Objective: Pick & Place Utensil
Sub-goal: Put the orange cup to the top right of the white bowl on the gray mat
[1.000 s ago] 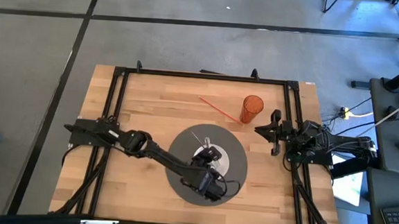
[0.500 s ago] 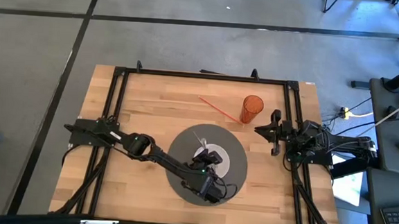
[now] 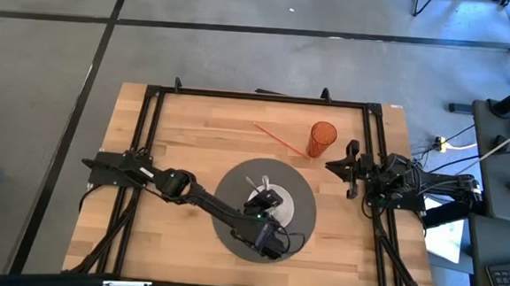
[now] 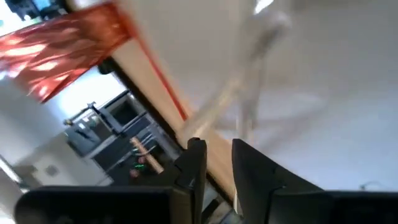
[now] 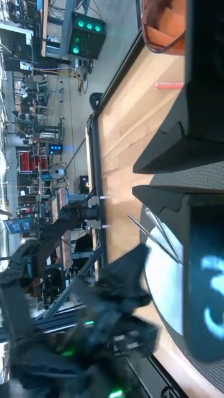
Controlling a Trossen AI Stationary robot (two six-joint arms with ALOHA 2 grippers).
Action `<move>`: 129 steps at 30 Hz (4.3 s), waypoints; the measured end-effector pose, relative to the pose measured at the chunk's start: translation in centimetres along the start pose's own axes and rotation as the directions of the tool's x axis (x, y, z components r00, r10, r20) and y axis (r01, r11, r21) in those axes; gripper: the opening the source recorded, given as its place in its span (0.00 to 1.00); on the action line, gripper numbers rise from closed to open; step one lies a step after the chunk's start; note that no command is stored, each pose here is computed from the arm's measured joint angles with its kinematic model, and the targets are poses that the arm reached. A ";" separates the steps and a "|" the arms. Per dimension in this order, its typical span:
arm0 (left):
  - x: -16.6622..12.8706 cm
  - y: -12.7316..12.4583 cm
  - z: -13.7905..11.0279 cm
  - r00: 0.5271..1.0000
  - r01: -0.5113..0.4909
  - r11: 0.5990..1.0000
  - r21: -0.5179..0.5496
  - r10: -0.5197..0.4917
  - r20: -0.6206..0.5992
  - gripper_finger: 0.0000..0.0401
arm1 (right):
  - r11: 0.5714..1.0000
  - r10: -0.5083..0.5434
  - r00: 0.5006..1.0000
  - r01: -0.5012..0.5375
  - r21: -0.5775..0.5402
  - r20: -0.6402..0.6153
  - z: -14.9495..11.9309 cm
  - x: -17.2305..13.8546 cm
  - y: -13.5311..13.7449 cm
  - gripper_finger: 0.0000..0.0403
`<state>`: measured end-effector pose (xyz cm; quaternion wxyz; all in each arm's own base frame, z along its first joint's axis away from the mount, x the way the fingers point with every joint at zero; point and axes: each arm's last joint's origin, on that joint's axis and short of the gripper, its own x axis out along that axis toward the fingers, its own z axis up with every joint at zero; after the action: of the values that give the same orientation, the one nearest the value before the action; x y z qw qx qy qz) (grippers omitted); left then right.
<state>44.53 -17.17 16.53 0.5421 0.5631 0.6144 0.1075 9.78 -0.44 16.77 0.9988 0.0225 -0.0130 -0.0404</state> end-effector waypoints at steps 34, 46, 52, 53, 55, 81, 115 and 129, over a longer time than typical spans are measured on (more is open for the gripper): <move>-2.0 -4.9 -30.7 0.253 0.629 0.609 -0.484 0.429 0.867 0.00 | 1.000 0.019 1.000 -0.018 -0.022 0.018 0.2 0.0 0.1 0.11; 1.5 -7.3 -37.0 0.201 0.671 0.463 -0.580 0.640 0.742 0.00 | 1.000 0.018 1.000 -0.018 -0.016 -0.003 0.0 0.0 0.0 0.11; 2.6 -10.2 -37.3 0.134 0.676 0.459 -0.576 0.693 0.709 0.00 | 1.000 0.018 1.000 -0.018 -0.023 0.001 0.0 0.0 0.1 0.11; 3.0 -10.6 -37.1 0.140 0.681 0.455 -0.574 0.688 0.712 0.00 | 1.000 0.018 1.000 -0.018 -0.022 0.002 0.0 0.0 0.1 0.11; 3.4 -11.3 -36.6 0.143 0.696 0.457 -0.554 0.668 0.731 0.00 | 1.000 0.018 1.000 -0.018 -0.022 0.001 0.0 0.0 0.1 0.11; 5.1 -12.4 -35.5 0.265 0.622 0.367 -0.692 0.733 0.626 0.00 | 0.997 0.025 1.000 -0.024 -0.071 0.013 0.1 0.0 0.1 0.11; 5.4 -12.3 -35.9 0.400 0.565 0.226 -0.793 0.766 0.503 0.00 | 0.932 -0.264 0.618 -0.035 -0.361 -0.740 19.2 9.2 0.7 0.48; 5.6 -12.4 -35.8 0.411 0.560 0.234 -0.794 0.754 0.512 0.00 | 0.946 -0.284 0.355 -0.047 -0.320 -0.891 17.0 11.5 -1.8 0.52</move>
<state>10.44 0.20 18.23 0.9767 0.1006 -0.0514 0.1822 20.58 -3.95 33.92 0.8166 -0.1044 0.5597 -0.0949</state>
